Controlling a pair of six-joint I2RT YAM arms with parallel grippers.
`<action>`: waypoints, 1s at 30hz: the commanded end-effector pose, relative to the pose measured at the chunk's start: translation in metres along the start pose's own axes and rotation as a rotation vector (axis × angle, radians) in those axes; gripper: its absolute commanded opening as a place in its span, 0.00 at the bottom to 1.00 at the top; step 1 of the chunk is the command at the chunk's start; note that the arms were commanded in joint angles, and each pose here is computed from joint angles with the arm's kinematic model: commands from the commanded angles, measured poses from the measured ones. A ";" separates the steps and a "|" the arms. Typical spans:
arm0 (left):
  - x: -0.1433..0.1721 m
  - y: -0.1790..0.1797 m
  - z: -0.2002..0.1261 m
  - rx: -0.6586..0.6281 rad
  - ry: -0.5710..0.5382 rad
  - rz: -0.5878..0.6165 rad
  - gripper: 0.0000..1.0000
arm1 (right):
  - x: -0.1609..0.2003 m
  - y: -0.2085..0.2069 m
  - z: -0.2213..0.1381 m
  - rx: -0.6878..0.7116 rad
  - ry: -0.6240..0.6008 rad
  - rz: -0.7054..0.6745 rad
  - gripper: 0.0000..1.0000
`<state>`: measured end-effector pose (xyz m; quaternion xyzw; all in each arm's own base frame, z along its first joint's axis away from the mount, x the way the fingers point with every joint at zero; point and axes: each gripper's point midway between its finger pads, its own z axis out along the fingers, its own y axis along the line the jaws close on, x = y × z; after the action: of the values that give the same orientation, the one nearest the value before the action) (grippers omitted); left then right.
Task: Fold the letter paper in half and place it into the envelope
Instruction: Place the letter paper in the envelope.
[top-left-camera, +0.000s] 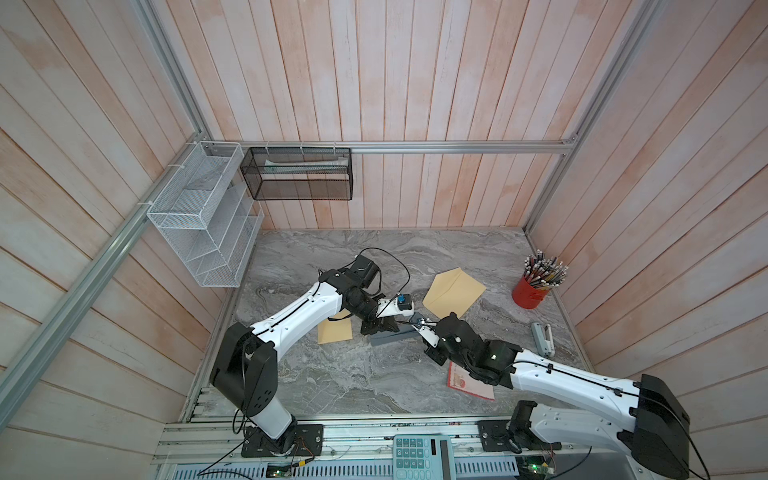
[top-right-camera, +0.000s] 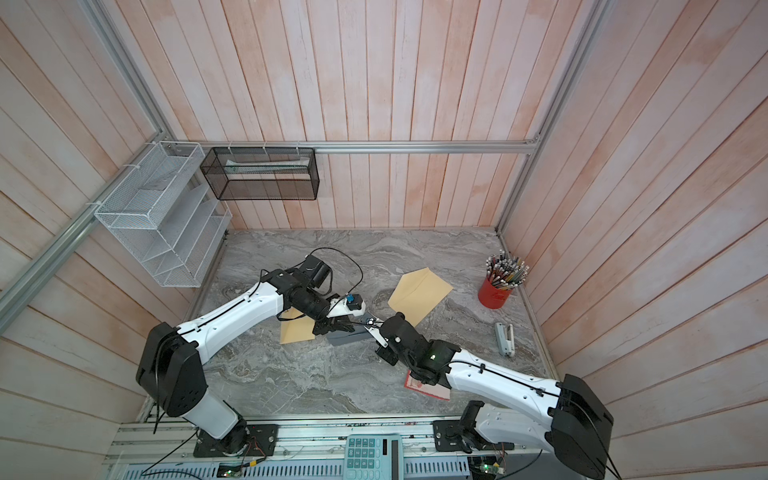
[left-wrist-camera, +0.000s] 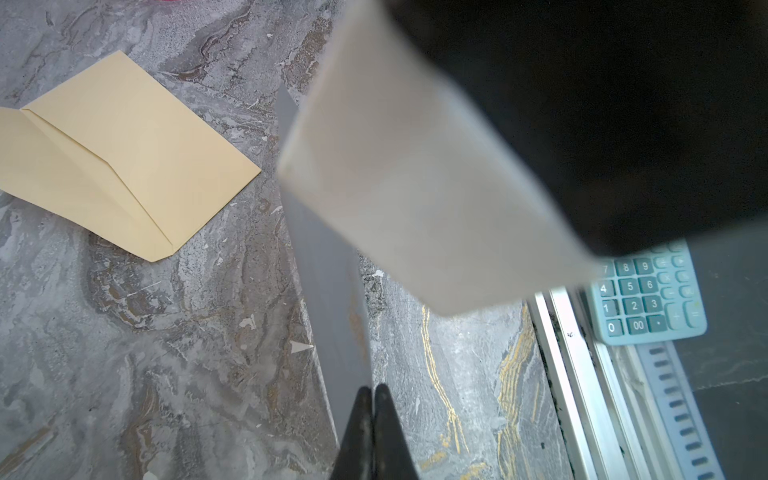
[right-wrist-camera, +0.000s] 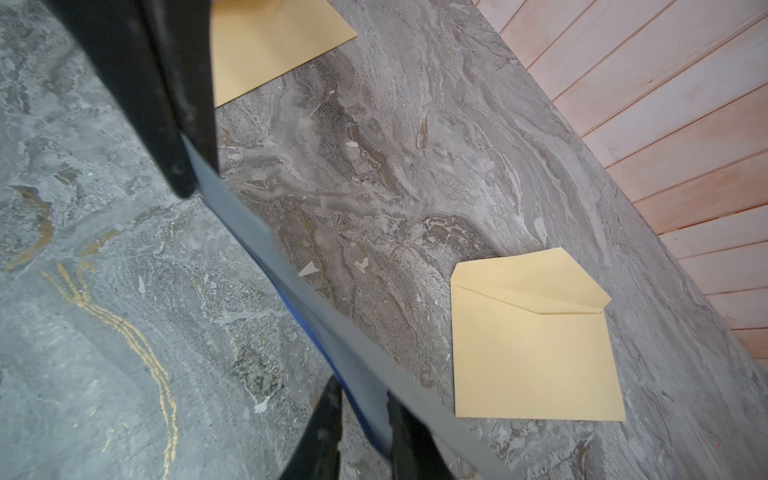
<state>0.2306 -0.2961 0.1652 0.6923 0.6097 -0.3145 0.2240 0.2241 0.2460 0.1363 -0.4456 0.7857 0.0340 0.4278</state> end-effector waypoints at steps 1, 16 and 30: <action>-0.004 -0.004 0.000 0.029 -0.019 0.011 0.00 | 0.001 -0.005 0.005 0.032 0.008 0.017 0.21; -0.008 -0.008 -0.002 0.045 -0.042 0.017 0.00 | -0.007 -0.023 0.006 0.077 -0.028 0.112 0.26; -0.007 -0.007 -0.001 0.044 -0.039 0.011 0.00 | -0.019 -0.029 -0.020 0.052 -0.090 0.141 0.31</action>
<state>0.2267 -0.2971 0.1682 0.6926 0.6016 -0.3287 0.2246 0.2384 0.2334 0.1684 -0.3826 0.7910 0.0527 0.4746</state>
